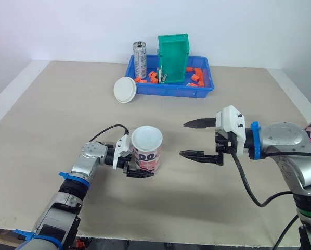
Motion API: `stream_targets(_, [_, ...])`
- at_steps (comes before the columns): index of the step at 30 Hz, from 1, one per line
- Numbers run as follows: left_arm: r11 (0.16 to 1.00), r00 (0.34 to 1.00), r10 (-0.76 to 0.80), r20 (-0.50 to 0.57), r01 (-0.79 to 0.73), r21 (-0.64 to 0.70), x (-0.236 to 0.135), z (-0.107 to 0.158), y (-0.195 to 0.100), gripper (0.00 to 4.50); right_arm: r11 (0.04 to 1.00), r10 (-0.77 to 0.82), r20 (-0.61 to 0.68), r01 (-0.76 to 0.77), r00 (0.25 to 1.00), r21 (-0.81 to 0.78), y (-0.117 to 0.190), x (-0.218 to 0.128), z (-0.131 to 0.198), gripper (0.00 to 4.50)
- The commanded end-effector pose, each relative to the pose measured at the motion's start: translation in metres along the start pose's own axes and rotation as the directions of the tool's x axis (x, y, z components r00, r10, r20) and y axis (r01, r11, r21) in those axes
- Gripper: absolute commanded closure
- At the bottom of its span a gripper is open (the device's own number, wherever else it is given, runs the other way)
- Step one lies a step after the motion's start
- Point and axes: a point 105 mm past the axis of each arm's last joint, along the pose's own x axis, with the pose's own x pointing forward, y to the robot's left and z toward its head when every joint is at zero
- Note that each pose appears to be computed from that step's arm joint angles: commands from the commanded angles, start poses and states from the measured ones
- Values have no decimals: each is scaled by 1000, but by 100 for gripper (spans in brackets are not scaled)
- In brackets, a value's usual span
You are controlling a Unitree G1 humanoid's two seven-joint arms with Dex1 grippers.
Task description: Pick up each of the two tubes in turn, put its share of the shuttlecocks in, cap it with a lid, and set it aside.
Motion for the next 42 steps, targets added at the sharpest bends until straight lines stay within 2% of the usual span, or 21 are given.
stream_targets(1, [996, 999, -15, -33, 12, -84, -6, -20, -13, 27, 999, 10, 17, -9, 1000, -49, 4, -2, 12, 0])
stream_targets(7, [998, 999, 26, 23, -25, -55, -3, -8, -9, 27, 997, 71, 9, -71, 997, 9, 23, 10, -3, 0])
stream_targets(12, [999, 1000, 1, -2, -1, -53, -3, -9, -12, 27, 994, 99, 51, -101, 994, 49, 34, 23, -2, 0])
stream_targets(22, [996, 998, -56, -29, 54, -65, 4, -12, -18, 27, 991, 77, 86, -86, 993, 105, 37, 43, -10, 0])
stream_targets(30, [996, 994, -78, -73, 73, -58, 5, -18, -18, 27, 987, 135, 106, -143, 985, 69, 45, 63, -9, 0])
stream_targets(37, [992, 998, -54, -13, 52, -115, 4, -10, -12, 27, 983, 176, 139, -181, 975, 23, 47, 75, -4, 0])
stream_targets(42, [986, 998, -65, -12, 62, -153, 4, -12, -16, 27, 982, 185, 153, -187, 971, 1, 46, 86, -3, 0])
